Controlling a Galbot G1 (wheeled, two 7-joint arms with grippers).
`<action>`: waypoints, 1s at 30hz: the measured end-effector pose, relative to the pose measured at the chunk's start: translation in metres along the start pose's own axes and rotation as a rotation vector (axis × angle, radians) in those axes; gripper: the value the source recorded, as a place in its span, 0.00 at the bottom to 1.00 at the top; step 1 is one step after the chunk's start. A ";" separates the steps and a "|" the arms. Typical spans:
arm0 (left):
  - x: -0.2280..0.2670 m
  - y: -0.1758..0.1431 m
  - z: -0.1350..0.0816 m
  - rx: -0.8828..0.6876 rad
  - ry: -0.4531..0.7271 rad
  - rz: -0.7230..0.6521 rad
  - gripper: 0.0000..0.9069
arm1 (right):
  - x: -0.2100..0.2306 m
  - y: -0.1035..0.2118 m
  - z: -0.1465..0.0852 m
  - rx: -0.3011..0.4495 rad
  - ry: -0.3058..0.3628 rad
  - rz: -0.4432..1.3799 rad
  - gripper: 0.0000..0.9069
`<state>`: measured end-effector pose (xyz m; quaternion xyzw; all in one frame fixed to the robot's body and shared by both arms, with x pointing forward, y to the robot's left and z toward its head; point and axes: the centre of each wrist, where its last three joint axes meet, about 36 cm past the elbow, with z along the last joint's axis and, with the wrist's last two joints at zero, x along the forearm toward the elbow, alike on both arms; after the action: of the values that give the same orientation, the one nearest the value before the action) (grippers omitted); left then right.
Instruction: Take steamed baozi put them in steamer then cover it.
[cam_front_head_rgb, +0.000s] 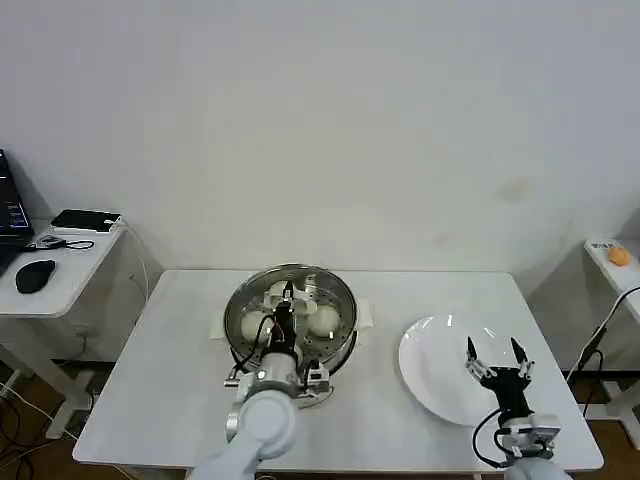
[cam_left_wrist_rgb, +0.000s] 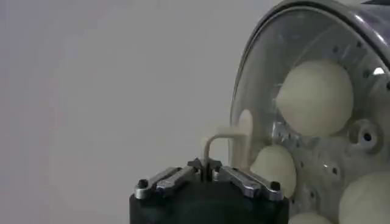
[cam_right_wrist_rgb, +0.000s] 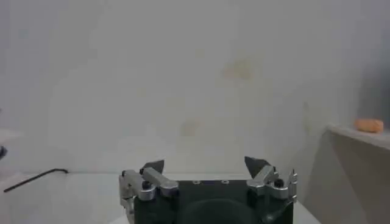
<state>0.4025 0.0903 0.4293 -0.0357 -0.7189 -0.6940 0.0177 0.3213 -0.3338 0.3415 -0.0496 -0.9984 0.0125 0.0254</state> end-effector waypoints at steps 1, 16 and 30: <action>0.000 0.000 0.000 0.004 0.000 0.001 1.00 | 0.000 0.000 0.000 0.000 0.000 0.000 1.00; 0.019 0.021 0.017 0.079 -0.001 0.014 1.00 | -0.003 0.002 0.004 0.006 0.008 -0.006 1.00; 0.068 0.058 0.036 0.191 -0.045 0.015 1.00 | -0.002 -0.001 0.002 0.015 0.019 -0.023 1.00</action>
<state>0.3404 0.1301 0.4910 -0.0549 -0.7817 -0.6211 0.0103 0.3232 -0.3348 0.3392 -0.0379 -0.9985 0.0193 0.0354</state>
